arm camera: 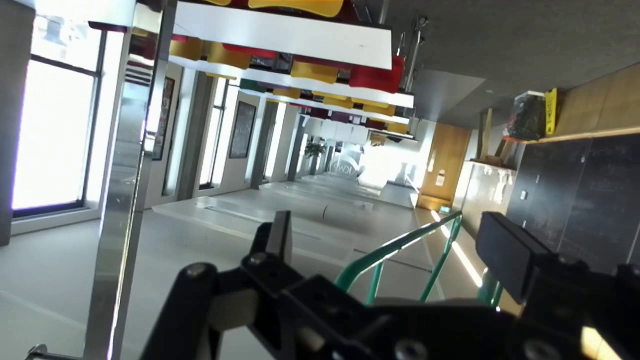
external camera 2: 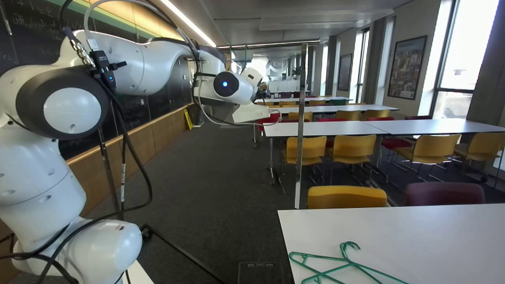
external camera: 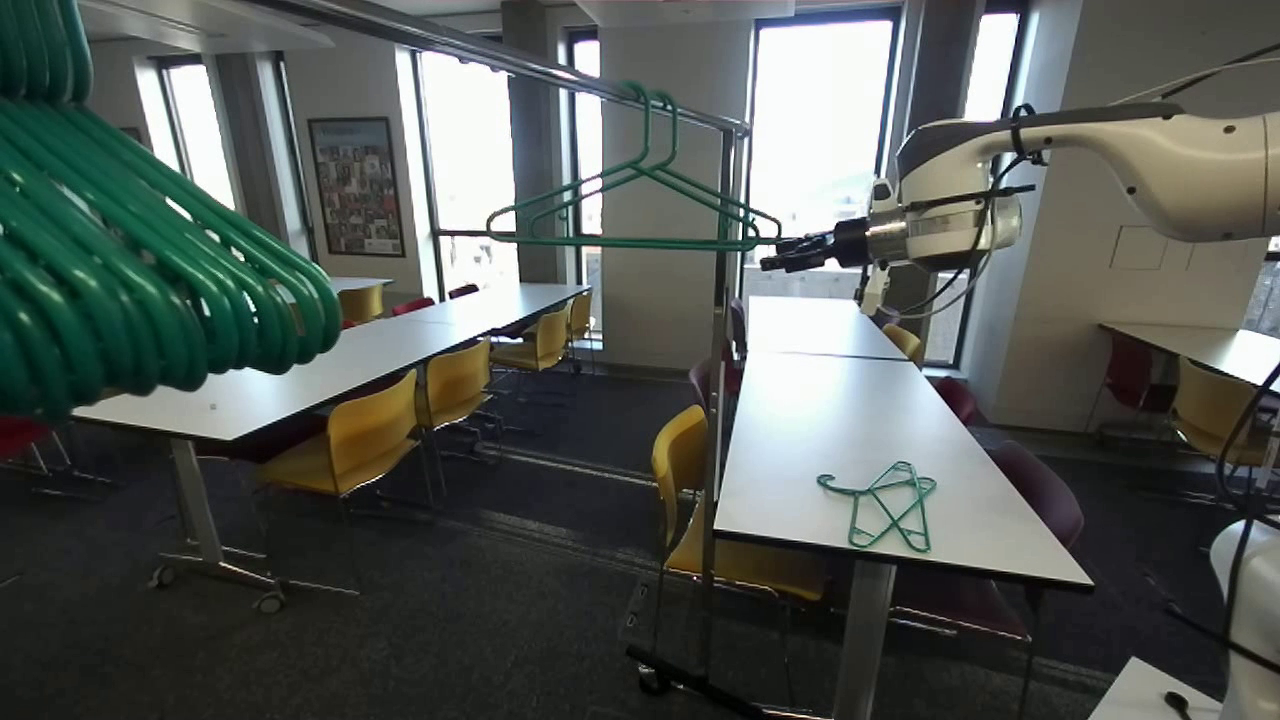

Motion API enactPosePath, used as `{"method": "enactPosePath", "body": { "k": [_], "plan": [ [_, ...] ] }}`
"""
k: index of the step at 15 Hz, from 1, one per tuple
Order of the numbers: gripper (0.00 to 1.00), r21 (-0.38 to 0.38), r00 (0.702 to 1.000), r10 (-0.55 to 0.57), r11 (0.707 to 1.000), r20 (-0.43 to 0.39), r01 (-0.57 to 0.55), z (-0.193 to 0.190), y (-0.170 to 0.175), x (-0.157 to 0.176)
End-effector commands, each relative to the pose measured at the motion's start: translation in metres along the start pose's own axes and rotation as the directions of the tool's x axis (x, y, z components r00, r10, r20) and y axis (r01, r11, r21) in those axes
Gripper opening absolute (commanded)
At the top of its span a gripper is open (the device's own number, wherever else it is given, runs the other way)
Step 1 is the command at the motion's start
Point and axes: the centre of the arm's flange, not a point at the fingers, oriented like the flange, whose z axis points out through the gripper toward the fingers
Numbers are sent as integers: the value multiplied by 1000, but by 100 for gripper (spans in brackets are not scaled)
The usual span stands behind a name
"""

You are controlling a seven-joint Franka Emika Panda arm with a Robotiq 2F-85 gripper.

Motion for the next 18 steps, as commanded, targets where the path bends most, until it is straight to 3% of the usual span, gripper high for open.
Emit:
{"method": "enactPosePath", "body": {
  "k": [1,6,10,18],
  "plan": [
    [100,32,996,18,999,-89,-15,5,10,-4],
    [100,71,995,17,997,-96,-10,10,10,-11],
    [100,85,989,-54,994,-138,66,11,5,-4],
    [98,64,972,-140,986,-188,155,9,8,10]
  ]
}}
